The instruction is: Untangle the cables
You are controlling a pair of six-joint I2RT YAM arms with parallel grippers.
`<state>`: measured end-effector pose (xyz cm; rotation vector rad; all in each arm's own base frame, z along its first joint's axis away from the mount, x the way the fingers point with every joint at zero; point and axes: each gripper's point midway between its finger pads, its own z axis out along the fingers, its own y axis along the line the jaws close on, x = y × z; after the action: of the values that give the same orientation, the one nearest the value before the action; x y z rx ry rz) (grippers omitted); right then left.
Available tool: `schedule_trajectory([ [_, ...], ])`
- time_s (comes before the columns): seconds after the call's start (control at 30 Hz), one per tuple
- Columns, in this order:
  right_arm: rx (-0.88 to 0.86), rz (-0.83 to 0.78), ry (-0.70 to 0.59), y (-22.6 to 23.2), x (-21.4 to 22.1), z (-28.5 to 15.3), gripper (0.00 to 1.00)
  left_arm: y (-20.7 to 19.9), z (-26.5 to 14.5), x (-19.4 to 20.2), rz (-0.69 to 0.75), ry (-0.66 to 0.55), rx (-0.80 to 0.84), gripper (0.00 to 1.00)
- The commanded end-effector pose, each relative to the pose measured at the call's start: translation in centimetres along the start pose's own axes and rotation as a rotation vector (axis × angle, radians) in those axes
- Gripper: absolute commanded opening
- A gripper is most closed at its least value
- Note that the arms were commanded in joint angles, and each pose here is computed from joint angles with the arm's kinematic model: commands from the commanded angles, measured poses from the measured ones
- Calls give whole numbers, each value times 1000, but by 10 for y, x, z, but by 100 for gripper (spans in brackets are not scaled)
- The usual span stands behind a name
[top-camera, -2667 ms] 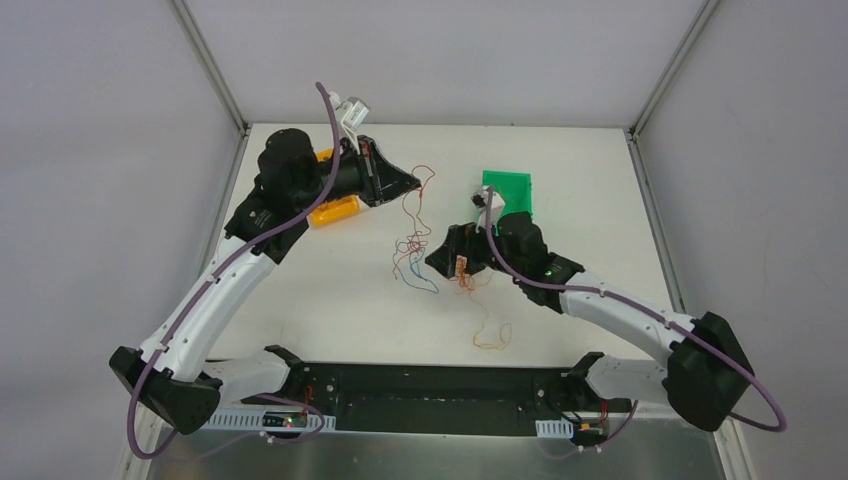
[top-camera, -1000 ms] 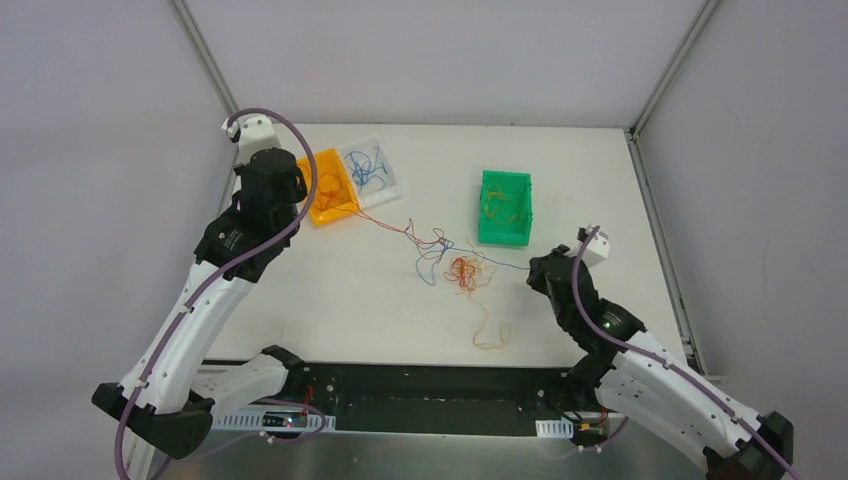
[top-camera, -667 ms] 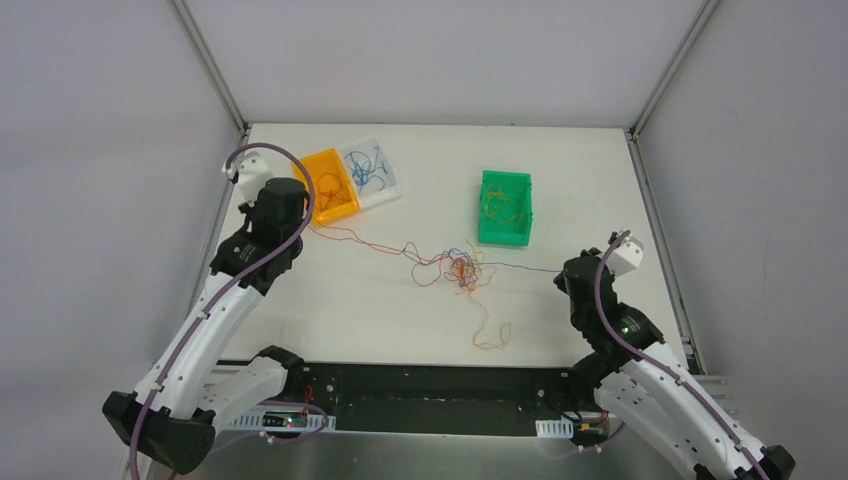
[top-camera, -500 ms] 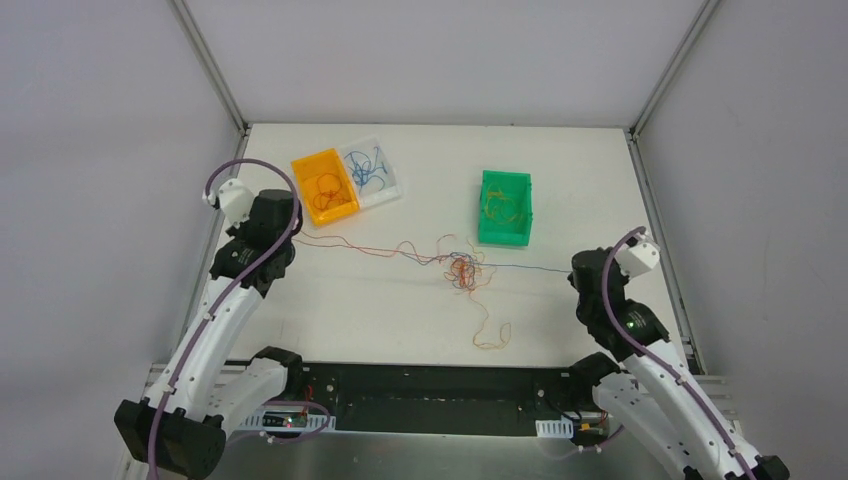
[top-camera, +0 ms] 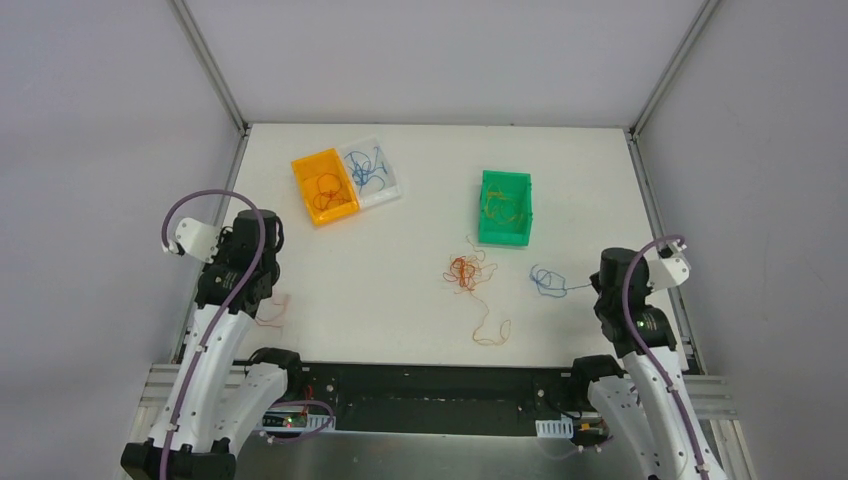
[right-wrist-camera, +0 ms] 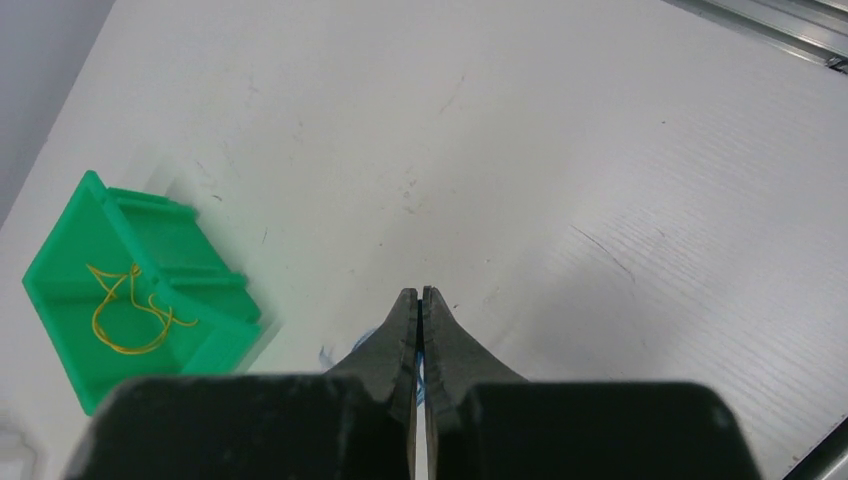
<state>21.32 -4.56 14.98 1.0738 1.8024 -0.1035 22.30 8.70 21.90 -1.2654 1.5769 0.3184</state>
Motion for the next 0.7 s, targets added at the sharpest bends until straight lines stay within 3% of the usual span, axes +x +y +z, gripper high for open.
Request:
schedule_trajectory([
  [0.0, -147, 23, 102, 27, 10, -8, 0, -4, -2, 3, -35, 25, 21, 0],
  [0.17, -407, -30, 194, 77, 11, -34, 0, -25, -11, 13, -10, 129, 114, 0],
  [0.47, -762, -106, 278, 156, -32, -106, 0, -115, -65, 53, 197, 450, 589, 0],
  [0.67, -1053, -138, 341, 216, -58, -174, 0, -138, -100, 35, 212, 449, 748, 0],
])
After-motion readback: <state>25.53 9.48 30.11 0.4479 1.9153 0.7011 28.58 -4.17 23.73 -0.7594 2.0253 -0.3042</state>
